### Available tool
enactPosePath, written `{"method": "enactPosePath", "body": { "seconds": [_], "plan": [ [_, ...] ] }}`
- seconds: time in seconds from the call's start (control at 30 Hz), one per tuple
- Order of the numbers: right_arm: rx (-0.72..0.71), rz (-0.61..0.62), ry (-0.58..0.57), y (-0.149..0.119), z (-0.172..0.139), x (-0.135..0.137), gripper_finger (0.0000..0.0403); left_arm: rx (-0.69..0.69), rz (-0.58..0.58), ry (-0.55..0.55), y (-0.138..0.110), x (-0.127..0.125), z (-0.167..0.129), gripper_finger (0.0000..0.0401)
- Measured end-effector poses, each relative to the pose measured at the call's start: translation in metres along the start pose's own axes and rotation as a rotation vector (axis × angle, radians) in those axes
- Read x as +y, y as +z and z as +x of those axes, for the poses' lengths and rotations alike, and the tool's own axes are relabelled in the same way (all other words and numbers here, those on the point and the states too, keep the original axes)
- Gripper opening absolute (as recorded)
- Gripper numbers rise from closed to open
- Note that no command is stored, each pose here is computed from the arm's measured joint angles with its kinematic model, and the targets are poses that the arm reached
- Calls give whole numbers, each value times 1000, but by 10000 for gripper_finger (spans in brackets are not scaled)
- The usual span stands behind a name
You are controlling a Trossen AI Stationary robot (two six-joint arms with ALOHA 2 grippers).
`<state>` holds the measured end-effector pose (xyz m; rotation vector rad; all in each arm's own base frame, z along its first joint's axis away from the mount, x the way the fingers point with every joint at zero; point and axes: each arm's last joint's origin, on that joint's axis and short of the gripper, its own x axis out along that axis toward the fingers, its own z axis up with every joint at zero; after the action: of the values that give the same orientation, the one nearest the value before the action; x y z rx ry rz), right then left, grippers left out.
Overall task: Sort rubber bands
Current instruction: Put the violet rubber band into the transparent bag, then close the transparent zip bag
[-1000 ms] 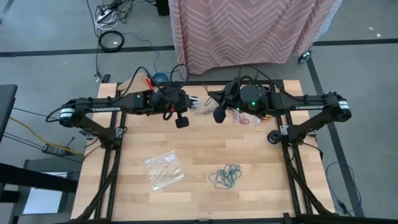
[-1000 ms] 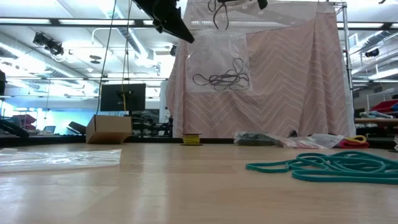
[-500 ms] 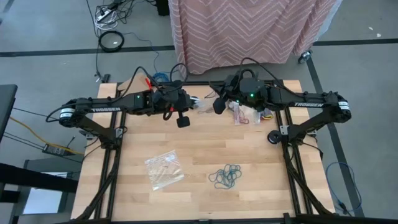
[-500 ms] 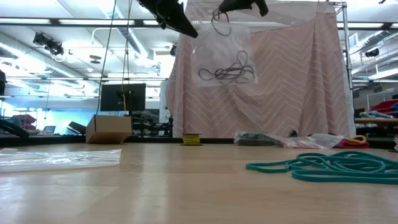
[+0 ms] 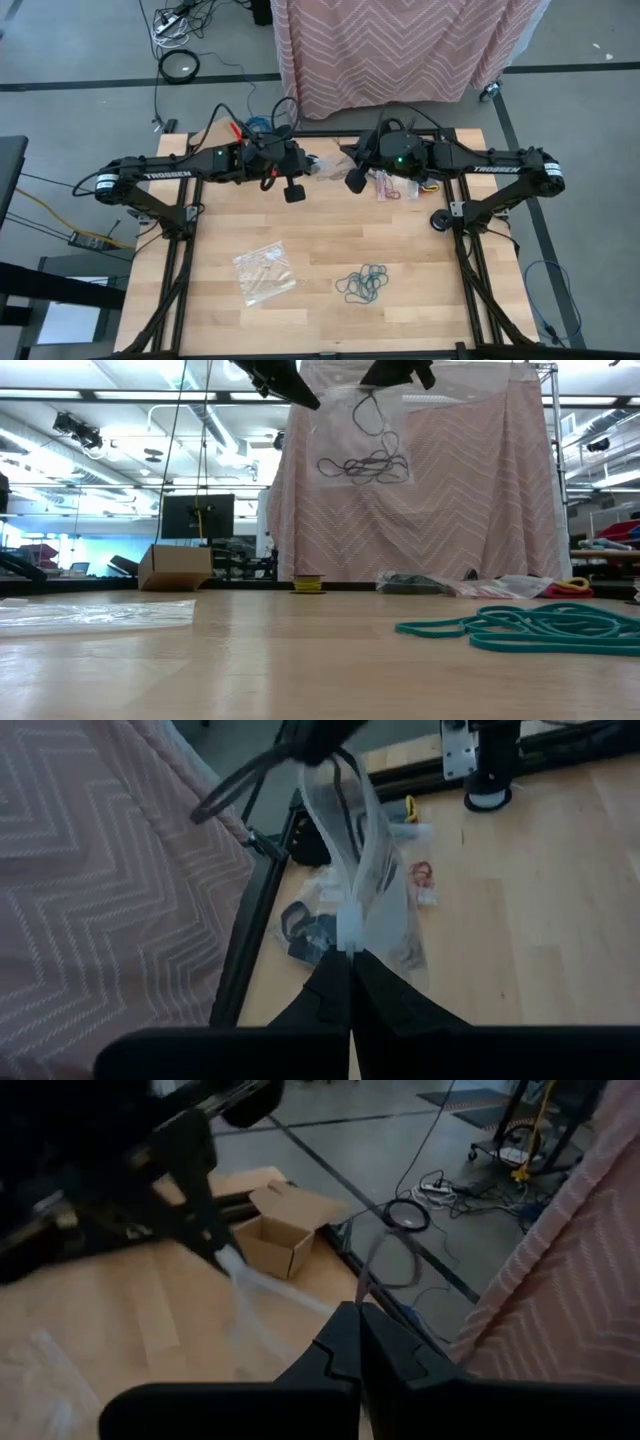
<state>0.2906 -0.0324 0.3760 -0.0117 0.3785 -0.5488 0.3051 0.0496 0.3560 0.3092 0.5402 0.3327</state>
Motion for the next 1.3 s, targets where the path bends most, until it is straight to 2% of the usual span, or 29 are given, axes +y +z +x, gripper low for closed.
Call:
{"method": "enactPosePath", "body": {
  "seconds": [0.1,0.3,0.6,0.83,1.03,1.17,1.3],
  "plan": [
    [14,-51,16,-2,-1,3,0,30,9,-9,-3,-1,0,1],
    [95,-122,153,-10,-2,6,13,51,16,-27,-5,-2,0,1],
    [133,-122,222,-14,-3,8,94,37,7,-76,-5,-3,0,1],
    [138,-113,302,-14,-3,10,149,146,36,-110,-16,-6,-1,1],
    [136,-84,324,-13,-3,11,157,232,62,-135,-24,-8,-3,1],
    [89,-67,367,-9,0,14,156,218,58,-143,-23,-8,-3,1],
    [25,-69,415,-5,12,23,158,176,46,-204,-20,-10,-3,1]
  ]
}}
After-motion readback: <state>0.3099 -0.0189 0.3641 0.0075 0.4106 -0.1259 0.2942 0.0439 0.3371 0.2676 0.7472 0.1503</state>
